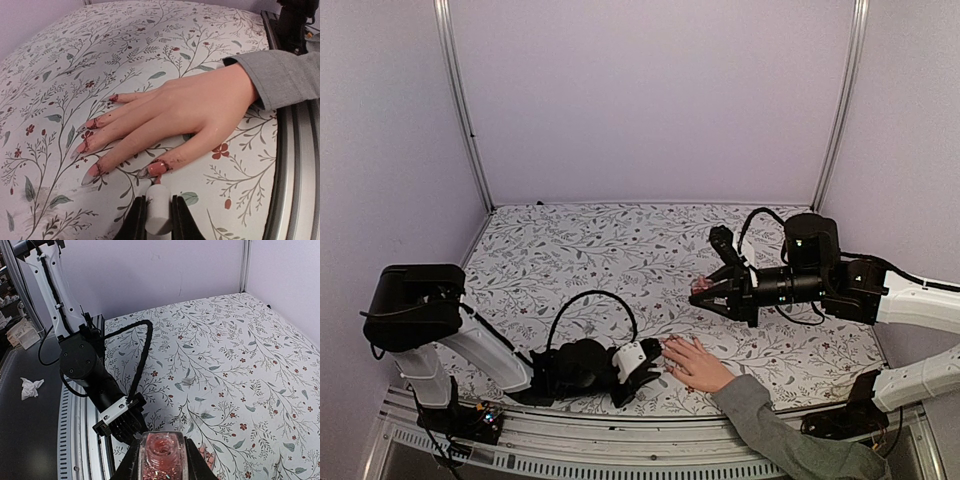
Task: Paint the nails
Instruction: Paint the nail polish on the nail.
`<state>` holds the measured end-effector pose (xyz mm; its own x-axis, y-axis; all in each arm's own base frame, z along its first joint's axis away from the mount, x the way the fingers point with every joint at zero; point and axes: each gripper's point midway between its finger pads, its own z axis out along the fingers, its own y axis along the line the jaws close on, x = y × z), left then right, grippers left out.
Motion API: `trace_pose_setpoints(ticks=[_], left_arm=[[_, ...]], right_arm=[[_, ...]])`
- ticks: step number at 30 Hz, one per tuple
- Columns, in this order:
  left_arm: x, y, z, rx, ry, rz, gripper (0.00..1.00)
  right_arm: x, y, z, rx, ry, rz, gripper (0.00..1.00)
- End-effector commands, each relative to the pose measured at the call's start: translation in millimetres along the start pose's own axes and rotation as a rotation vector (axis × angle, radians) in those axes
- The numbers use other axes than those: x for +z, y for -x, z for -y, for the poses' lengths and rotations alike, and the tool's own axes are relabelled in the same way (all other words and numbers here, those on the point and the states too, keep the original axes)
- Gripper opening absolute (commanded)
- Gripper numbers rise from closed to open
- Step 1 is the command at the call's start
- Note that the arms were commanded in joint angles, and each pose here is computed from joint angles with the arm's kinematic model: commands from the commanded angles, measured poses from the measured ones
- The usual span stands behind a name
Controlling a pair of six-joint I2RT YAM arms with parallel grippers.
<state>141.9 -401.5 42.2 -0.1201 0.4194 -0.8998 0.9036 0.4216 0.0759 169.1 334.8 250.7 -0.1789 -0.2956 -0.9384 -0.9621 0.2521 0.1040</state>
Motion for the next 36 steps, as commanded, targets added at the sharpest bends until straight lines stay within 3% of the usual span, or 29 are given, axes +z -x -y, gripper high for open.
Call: trace_pose_setpoints(ticks=[1, 36], left_arm=[[4.9, 9.1, -5.8, -0.022, 0.012, 0.030, 0.00], [6.4, 0.3, -23.6, -0.059, 0.063, -0.007, 0.00]], right_arm=[[-1.1, 7.4, 2.2, -0.011, -0.008, 0.024, 0.00], [0.9, 5.5, 3.3, -0.007, -0.009, 0.018, 0.00]])
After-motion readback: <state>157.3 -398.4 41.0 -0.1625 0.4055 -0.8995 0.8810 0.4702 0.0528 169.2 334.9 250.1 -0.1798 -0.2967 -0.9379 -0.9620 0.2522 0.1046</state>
